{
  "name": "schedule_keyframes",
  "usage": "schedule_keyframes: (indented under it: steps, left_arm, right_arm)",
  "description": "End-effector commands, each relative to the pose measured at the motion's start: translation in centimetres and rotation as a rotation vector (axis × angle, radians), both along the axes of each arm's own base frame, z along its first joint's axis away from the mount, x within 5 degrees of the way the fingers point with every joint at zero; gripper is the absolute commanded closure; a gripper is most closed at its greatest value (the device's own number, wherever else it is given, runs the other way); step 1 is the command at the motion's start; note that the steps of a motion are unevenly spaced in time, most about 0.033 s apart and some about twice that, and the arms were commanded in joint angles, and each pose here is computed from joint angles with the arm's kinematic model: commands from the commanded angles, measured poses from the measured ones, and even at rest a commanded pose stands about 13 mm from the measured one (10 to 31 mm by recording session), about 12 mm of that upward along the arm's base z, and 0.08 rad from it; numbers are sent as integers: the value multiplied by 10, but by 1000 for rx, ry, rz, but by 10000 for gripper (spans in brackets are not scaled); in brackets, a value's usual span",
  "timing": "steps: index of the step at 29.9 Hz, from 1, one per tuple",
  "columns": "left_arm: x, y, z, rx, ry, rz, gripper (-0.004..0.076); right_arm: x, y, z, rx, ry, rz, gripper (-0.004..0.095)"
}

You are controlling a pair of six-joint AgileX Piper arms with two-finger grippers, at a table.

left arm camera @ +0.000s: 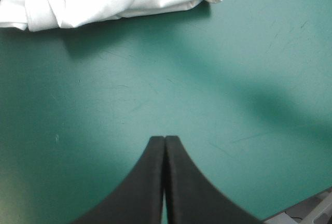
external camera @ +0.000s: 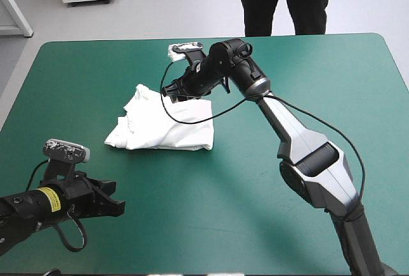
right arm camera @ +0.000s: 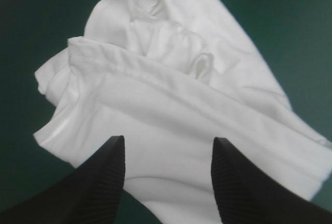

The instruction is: Fold the cloth

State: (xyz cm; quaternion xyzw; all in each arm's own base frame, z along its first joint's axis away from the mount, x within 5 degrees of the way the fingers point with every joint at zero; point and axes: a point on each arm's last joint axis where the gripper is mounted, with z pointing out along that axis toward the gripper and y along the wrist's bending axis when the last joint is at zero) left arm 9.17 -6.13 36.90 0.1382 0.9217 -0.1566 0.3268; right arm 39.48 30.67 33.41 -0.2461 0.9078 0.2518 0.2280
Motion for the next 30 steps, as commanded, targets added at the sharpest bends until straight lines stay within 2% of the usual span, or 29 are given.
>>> schedule_keyframes:
  steps: [1, 10, 16, 22, 30]
  left_arm:
    - [2, -2, 10, -43, -56, -5, 746]
    - [2, -2, 10, -40, -58, -4, 746]
    - [2, -2, 10, -39, -59, -3, 746]
    - [2, -2, 10, -35, -62, -5, 746]
    - [2, -2, 10, -33, -63, -5, 746]
  right_arm:
    - [-12, -23, 42, 10, -80, -32, 421]
    - [-16, -54, -6, -172, 75, -87, 421]
    - [-11, -49, -33, -174, 140, -73, 421]
    - [-6, -39, -49, -128, 176, -46, 421]
    - [0, -33, -76, -146, 234, -43, 445]
